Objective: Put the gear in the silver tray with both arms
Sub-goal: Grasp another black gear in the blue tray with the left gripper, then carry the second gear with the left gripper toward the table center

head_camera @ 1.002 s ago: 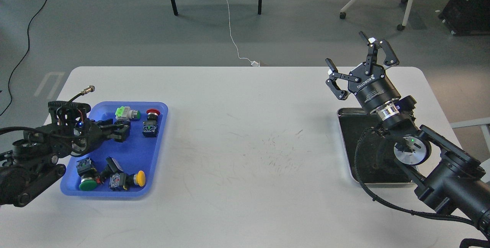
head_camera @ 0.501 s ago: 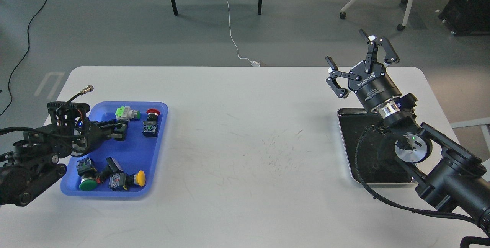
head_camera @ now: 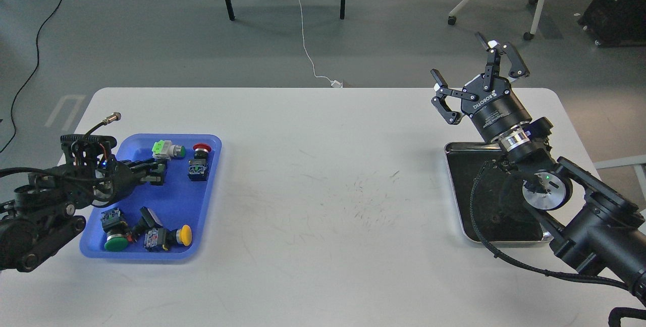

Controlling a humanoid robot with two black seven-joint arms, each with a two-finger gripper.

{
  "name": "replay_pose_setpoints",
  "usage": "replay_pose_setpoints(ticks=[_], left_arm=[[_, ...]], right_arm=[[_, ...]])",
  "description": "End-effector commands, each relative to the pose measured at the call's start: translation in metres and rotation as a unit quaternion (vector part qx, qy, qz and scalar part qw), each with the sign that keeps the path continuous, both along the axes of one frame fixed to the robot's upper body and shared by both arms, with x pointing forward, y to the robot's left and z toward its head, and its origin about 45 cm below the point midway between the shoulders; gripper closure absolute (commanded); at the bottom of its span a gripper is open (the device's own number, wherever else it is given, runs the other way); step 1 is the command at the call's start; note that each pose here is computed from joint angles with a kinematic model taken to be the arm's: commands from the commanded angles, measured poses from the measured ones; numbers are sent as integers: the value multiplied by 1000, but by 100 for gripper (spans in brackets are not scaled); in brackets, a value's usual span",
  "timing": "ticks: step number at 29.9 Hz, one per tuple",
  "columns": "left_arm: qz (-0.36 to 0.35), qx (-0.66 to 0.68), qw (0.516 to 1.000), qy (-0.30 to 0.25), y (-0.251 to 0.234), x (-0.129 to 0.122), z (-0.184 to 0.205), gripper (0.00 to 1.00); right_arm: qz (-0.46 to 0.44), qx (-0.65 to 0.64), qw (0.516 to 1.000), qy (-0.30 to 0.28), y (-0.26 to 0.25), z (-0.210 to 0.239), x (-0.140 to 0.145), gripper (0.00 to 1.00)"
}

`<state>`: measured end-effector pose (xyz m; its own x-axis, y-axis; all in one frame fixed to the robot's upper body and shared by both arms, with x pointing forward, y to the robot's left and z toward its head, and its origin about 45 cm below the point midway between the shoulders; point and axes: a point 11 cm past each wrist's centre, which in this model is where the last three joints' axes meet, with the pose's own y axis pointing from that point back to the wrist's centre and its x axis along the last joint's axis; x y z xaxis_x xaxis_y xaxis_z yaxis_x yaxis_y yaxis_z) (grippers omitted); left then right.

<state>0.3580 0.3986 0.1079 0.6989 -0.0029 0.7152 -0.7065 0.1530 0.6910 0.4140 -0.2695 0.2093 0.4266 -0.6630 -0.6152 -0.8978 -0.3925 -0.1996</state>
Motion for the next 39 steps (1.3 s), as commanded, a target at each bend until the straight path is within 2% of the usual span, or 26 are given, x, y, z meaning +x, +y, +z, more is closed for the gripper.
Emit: replay_pose_setpoints(ticks=[1, 8, 18, 23, 30, 33, 39], left_arm=[[-2, 0, 1000, -1, 0, 0, 1, 74], [-14, -4, 1000, -4, -4, 0, 7, 76], [-72, -9, 997, -31, -11, -12, 63, 76], [-115, -46, 990, -60, -61, 0, 83, 76], [-184, -81, 979, -47, -162, 15, 81, 76], [-239, -74, 967, -39, -214, 18, 83, 76], [-324, -57, 944, -22, -288, 0, 66, 76]], right_arm=[[-1, -2, 1000, 0, -2, 0, 0, 2], [-4, -7, 1000, -1, -7, 1, 0, 2], [-8, -13, 1000, -2, -13, 3, 0, 2], [-9, -24, 1000, -18, -26, 18, 0, 2], [-20, -40, 998, -36, -30, 53, 19, 2], [-13, -47, 997, -53, -24, 73, 29, 2], [-16, -56, 994, -87, -7, 119, 55, 2]])
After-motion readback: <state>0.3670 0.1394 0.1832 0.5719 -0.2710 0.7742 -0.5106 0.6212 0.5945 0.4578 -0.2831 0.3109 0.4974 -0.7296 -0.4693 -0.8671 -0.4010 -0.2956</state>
